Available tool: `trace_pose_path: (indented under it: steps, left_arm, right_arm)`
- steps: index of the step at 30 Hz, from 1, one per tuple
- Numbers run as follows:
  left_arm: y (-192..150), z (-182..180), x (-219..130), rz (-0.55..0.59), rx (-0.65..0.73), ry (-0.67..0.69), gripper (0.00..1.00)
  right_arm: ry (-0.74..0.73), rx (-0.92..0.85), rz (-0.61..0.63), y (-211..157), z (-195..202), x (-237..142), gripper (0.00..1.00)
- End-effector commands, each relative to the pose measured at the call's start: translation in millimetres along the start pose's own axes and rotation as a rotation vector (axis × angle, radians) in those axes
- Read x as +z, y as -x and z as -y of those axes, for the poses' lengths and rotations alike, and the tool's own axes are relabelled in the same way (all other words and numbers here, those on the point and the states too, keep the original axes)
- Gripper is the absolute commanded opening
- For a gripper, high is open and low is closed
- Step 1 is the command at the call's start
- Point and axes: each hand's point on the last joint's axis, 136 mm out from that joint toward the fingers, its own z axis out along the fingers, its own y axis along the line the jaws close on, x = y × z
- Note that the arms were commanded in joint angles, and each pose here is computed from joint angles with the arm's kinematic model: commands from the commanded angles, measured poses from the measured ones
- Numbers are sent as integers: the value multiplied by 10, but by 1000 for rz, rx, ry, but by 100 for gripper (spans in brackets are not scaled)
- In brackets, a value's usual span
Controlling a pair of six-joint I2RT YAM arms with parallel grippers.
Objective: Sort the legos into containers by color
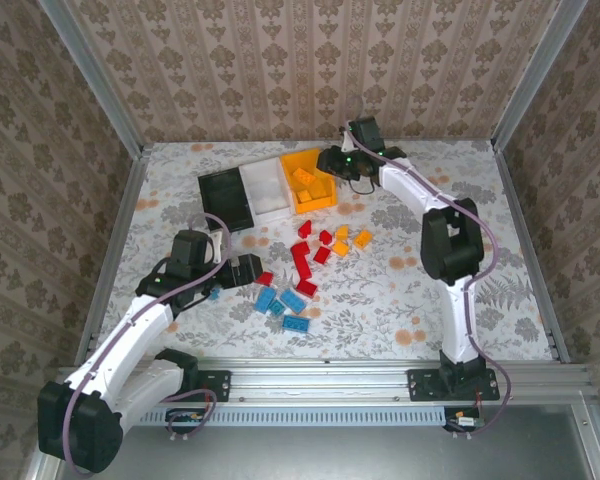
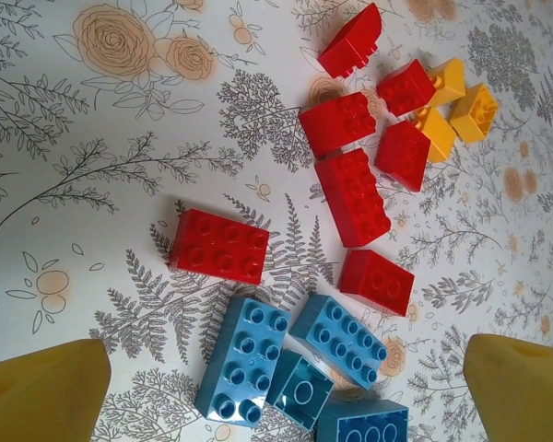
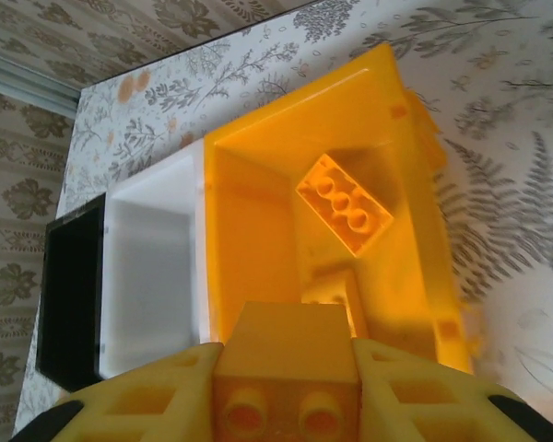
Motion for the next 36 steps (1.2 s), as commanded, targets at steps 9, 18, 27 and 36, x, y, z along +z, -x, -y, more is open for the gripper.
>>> trace_pose_path:
  steps: [9, 18, 27, 36]
  left_arm:
    - [-31, -41, 27, -22, 11, 20, 100]
    - [106, 73, -20, 9, 3, -6, 100]
    - [134, 175, -111, 27, 9, -22, 100]
    - [73, 218, -59, 21, 32, -14, 100]
  right_arm:
    - [45, -9, -24, 114, -218, 357, 60]
    - [-15, -122, -3, 198, -457, -415, 69]
    - [-256, -167, -132, -565, 163, -1229, 75]
    - [-412, -47, -251, -1449, 833, -1467, 82]
